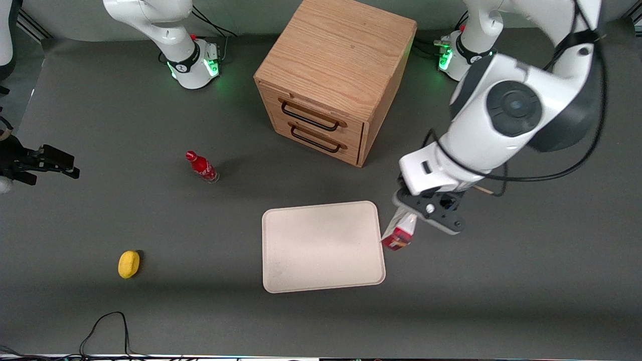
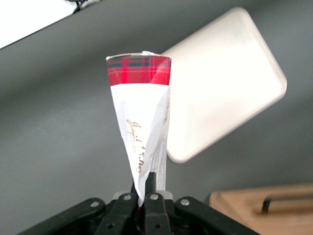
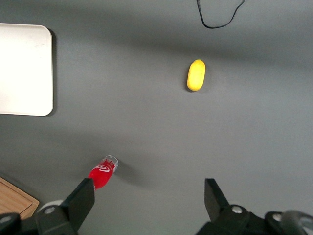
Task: Place red cookie box on tray
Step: 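Carry the hanging cookie box over the white tray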
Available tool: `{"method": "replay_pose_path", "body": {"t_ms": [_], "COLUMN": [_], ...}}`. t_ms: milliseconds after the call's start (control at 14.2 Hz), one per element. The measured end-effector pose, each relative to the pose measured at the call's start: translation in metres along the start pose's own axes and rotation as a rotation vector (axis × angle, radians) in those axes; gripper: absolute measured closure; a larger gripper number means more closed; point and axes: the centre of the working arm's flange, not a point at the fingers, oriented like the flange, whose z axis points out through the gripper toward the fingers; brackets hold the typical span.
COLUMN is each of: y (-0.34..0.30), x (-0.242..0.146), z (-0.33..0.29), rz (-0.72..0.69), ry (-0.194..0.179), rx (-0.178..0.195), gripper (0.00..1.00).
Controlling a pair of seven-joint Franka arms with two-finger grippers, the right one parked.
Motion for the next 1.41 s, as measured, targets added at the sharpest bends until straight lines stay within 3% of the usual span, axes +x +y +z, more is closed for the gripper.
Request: {"method": "replay_pose_path", "body": {"t_ms": [141, 423, 635, 987, 1410], "y": [0.009, 0.026, 0.022, 0.021, 0.033], "x": [0.017, 0.035, 0.039, 0.030, 0.026], "z": [0.032, 0.104, 0.164, 0.240, 0.251], "rz": [-0.175, -0.395, -0.474, -0.558, -0.595], "ry": [0.020, -0.013, -0.034, -0.056, -0.063], "rx": [-0.019, -0.039, -0.034, 0.090, 0.103], "gripper": [0.97, 0.97, 0.97, 0.97, 0.97]}}
